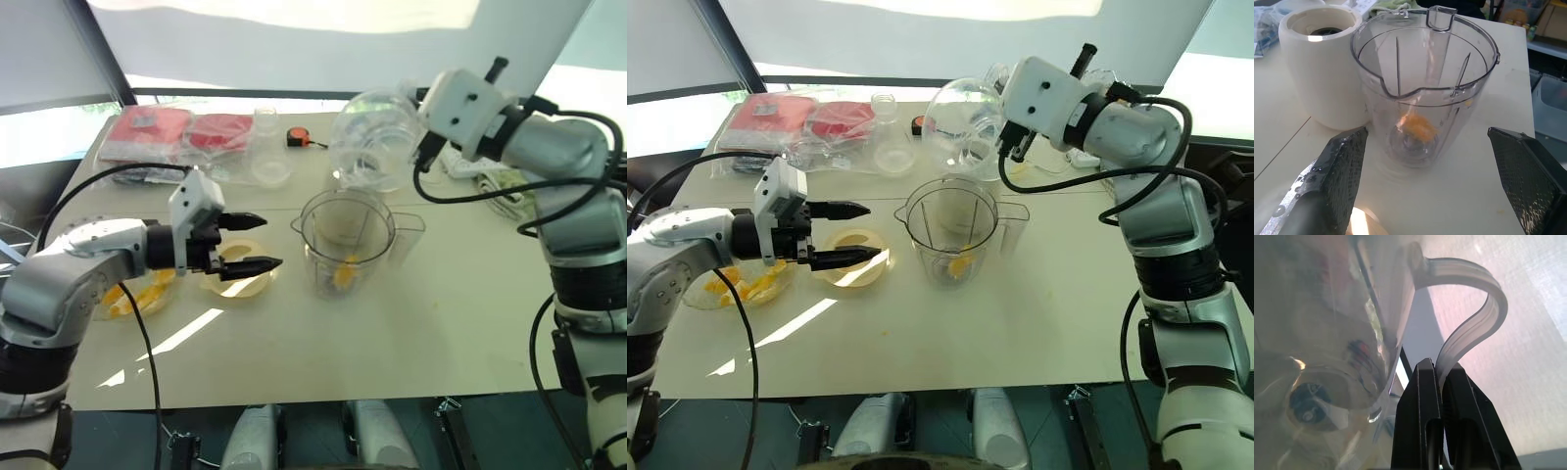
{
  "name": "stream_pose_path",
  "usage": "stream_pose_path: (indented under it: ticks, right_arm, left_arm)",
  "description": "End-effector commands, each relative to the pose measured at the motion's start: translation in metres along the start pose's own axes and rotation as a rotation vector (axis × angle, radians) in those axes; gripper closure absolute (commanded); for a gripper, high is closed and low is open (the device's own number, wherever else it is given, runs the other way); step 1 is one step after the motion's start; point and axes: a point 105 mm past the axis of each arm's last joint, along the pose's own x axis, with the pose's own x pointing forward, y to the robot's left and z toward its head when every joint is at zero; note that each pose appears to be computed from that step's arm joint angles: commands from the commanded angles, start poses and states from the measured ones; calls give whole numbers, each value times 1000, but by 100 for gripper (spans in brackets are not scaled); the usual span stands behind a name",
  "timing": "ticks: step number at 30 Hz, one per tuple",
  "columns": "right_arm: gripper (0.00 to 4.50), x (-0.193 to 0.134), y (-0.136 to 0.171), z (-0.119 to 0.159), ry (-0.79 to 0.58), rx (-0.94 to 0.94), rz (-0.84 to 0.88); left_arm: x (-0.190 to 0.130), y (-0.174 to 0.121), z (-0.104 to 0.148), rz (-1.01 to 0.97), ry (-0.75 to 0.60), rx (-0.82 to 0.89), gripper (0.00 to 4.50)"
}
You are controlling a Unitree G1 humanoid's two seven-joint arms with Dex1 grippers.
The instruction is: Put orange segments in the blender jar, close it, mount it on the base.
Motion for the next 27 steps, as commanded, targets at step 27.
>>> stream_pose_path:
  ticks: [27]
  right_arm:
    - [444, -3, -14, 2, -27, -470, -82]
  left_arm:
    - [0, -4, 11, -9, -20, 12, 42]
